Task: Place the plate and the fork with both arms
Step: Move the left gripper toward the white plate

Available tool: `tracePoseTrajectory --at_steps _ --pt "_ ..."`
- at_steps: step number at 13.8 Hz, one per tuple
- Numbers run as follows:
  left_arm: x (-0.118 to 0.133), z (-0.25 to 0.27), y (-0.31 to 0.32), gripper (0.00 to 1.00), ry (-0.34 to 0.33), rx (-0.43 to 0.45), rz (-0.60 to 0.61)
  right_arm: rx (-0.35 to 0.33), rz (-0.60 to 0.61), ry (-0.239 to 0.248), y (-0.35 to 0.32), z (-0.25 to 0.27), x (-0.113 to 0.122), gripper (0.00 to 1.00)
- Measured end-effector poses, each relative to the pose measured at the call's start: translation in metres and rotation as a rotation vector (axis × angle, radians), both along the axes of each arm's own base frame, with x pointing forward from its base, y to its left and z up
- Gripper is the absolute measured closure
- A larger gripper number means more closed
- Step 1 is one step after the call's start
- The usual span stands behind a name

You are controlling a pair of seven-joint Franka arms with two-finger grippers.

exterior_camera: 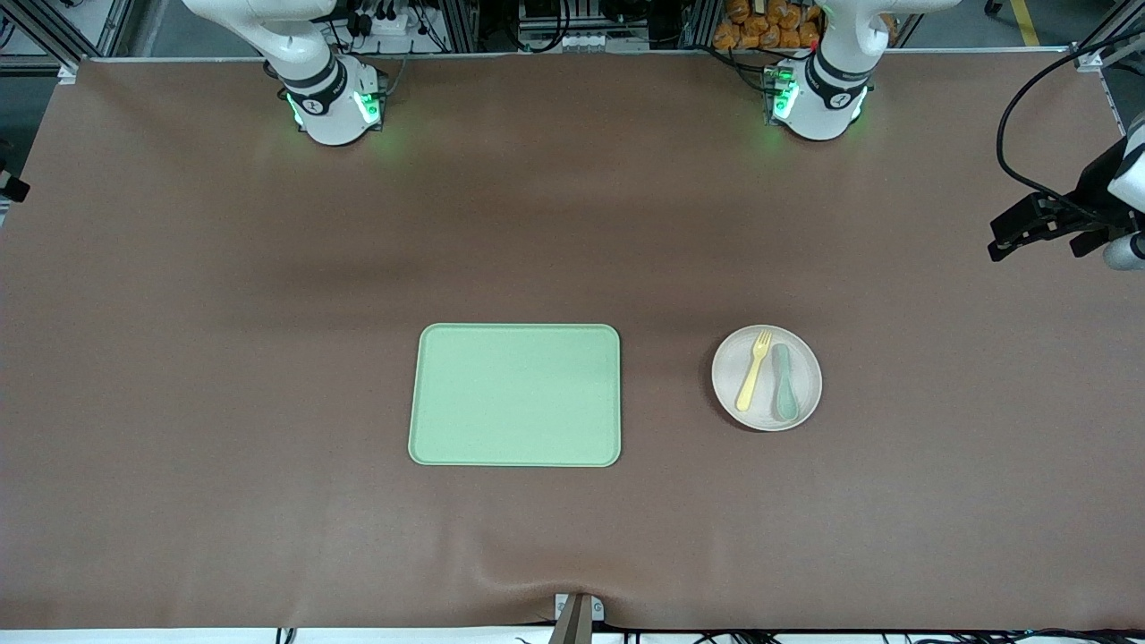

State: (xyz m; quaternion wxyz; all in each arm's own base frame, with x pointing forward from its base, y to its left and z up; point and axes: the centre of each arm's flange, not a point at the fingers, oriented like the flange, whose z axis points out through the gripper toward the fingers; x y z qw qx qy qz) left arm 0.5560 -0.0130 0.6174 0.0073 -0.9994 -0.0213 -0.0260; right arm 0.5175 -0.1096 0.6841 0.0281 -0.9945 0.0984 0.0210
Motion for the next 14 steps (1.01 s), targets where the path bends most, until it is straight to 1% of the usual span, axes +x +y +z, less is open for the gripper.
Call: tracePoseTrajectory --at_steps 4,7,10,14 --pt "0.000 -0.002 0.000 0.00 0.008 0.000 -0.001 0.000 0.000 0.000 0.000 0.000 0.000 0.00" --pt "0.005 -0.016 0.000 0.00 0.035 0.002 -0.009 0.000 0.000 0.000 0.000 0.000 0.000 0.00" --pt "0.018 -0.045 0.000 0.00 0.083 0.004 -0.008 0.000 -0.001 0.000 0.000 0.000 0.000 0.00" --pt "0.046 -0.098 0.002 0.00 0.124 0.006 -0.005 0.000 -0.001 0.000 0.000 0.000 0.000 0.00"
